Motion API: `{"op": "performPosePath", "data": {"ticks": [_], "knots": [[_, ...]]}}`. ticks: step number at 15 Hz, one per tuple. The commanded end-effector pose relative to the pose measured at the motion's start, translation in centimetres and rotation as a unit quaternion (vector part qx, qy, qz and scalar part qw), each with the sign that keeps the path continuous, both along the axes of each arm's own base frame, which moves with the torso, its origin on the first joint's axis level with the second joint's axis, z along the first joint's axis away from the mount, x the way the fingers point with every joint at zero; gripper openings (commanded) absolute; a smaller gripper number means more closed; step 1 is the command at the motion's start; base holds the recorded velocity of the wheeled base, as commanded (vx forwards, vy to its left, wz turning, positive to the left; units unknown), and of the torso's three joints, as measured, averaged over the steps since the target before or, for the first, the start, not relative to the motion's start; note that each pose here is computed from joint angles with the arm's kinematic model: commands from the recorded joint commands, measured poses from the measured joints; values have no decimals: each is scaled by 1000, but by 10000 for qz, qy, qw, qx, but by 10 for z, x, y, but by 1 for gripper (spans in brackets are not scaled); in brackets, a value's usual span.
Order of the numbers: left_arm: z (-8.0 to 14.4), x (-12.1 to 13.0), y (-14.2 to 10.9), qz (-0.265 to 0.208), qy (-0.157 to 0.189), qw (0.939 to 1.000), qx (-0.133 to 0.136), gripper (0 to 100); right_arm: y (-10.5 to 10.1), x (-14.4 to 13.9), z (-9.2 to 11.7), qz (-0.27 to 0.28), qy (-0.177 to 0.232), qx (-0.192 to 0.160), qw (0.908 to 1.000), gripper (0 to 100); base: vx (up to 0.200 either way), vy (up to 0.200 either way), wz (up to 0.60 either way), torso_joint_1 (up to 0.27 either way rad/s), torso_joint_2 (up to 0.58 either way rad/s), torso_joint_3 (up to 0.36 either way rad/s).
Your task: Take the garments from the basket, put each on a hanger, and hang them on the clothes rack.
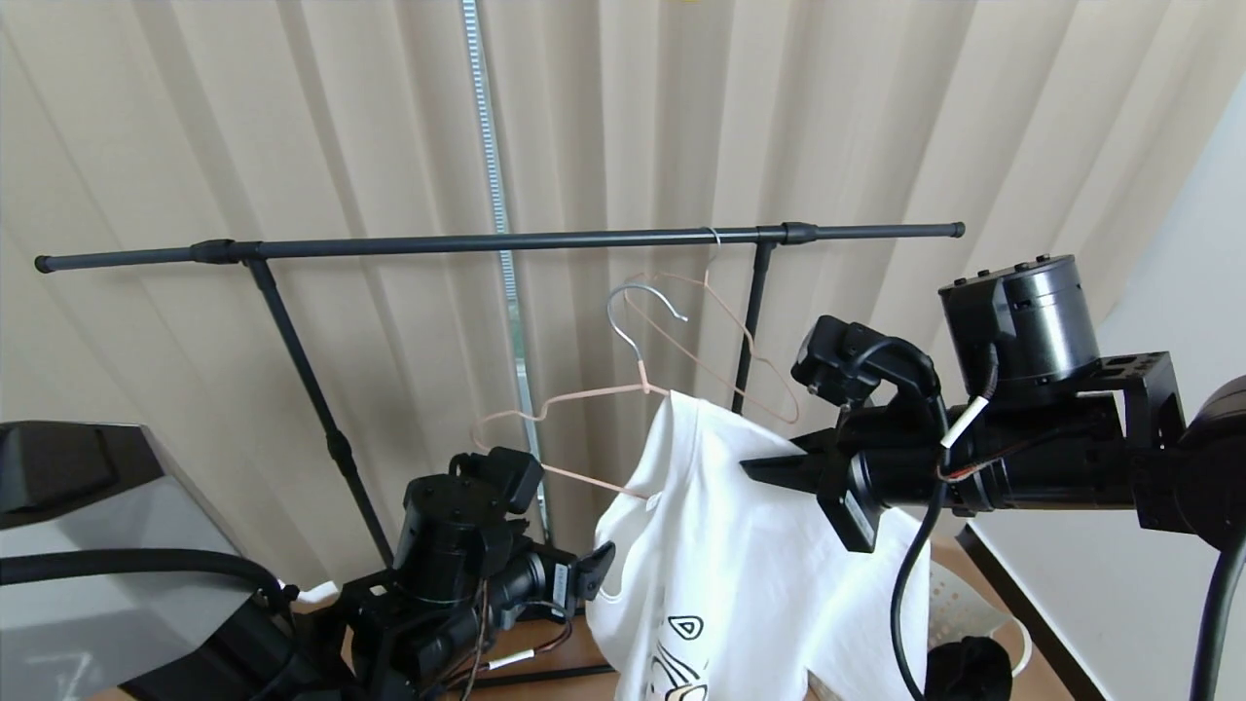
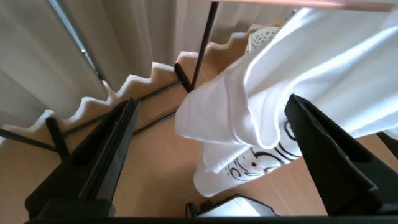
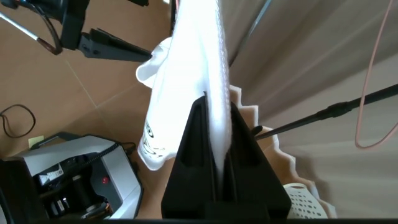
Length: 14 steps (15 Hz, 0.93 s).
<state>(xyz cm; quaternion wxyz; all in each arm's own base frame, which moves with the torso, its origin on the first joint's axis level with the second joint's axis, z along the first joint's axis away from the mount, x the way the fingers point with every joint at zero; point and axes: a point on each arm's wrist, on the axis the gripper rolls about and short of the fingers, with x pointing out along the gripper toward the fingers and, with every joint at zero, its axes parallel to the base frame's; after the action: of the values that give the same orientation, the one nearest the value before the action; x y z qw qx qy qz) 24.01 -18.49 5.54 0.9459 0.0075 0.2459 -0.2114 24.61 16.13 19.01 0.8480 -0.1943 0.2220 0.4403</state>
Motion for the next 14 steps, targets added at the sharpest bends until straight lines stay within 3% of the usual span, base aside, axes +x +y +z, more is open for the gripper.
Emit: {"op": "performPosePath", "data": {"ticks": [1,4,6,7,14], "knots": [[-10,4,-5,68,59,9999,119,100,-1,-6,4,48,-47,38,10000,0,0,0,0,0,0,0],[-13,6,-9,50,63,9999,137,100,2,-11,5,133,-98,71,9998,0,0,0,0,0,0,0],[-21,5,-7,228,111,9992,311,100,2,-11,5,126,-113,76,9998,0,0,0,0,0,0,0],[-22,5,-7,270,103,9990,348,0,2,-10,5,119,-113,76,9998,0,0,0,0,0,0,0],[4,5,17,649,-260,9974,161,0,-8,1,-1,-93,-11,16,10000,0,0,0,0,0,0,0]]}}
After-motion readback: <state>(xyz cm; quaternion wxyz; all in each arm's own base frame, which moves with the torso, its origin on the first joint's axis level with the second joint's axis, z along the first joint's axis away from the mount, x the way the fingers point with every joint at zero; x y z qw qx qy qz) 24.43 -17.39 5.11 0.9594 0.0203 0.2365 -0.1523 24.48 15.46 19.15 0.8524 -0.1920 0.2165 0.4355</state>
